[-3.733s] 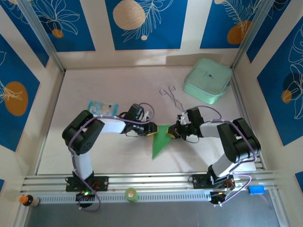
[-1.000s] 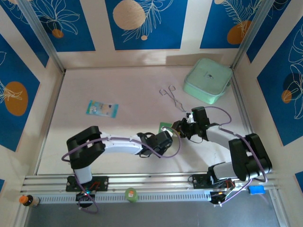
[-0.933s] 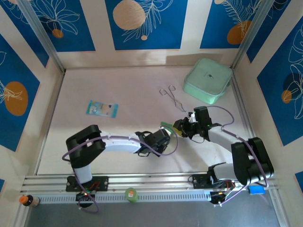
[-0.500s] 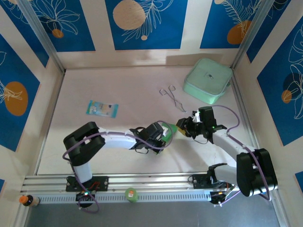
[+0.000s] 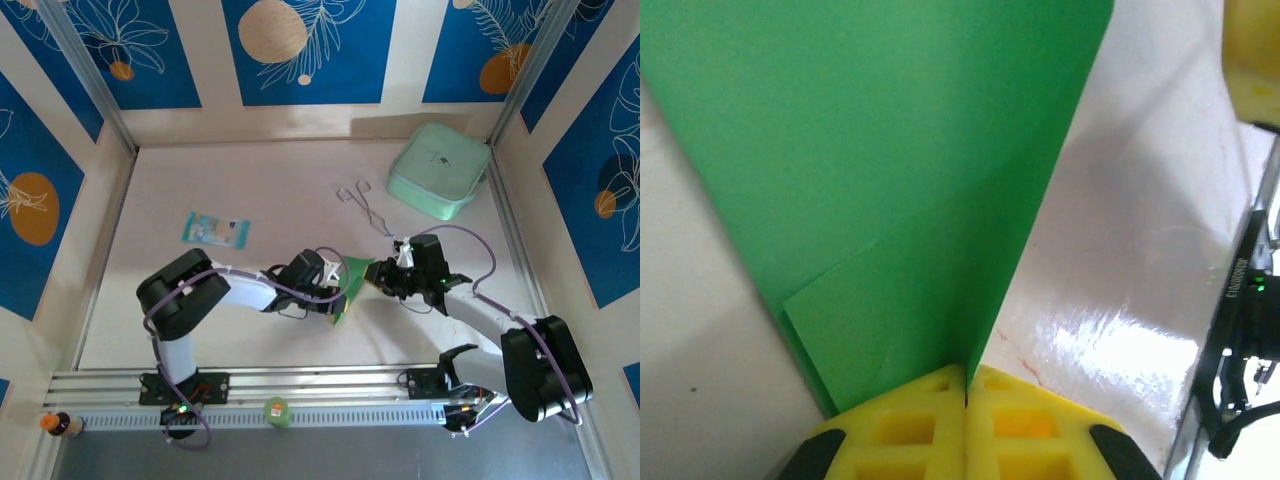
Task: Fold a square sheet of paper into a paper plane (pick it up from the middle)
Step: Fold the wing for the fifth time at the center of the table.
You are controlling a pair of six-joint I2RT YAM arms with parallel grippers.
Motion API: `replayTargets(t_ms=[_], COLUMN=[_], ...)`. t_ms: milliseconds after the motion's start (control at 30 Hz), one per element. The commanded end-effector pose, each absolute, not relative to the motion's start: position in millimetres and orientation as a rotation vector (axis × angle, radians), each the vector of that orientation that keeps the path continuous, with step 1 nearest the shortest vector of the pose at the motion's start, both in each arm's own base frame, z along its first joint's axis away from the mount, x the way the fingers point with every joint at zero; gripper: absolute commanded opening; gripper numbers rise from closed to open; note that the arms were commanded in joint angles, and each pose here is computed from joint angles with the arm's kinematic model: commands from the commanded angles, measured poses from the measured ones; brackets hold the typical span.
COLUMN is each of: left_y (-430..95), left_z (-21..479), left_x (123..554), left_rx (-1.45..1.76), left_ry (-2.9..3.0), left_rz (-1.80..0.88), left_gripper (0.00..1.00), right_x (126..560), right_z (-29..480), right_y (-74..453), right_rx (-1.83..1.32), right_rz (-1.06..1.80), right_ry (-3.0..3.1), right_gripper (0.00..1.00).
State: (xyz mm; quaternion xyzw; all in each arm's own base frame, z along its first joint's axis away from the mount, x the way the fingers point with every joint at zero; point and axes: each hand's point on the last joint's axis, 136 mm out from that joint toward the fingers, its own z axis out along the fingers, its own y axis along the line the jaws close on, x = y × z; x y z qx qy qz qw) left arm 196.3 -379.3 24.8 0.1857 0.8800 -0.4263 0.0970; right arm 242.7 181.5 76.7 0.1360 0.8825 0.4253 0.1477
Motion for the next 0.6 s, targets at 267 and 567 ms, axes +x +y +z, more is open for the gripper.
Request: replayTargets(t_ms=[267, 567], left_y=[-388, -386], left_z=[32, 33], left_x=[195, 196], left_rx=[0.482, 0.474], left_ry=[2.574, 2.574], left_rz=[-1.492, -1.483], left_gripper=[0.0, 0.0], right_x=[238, 238], right_z=[73, 72], right_y=[197, 197], right_rx=[0.275, 0.287], right_rz=[1.293, 1.286], right_ry=[2.568, 2.579], right_gripper=[0.21, 0.21])
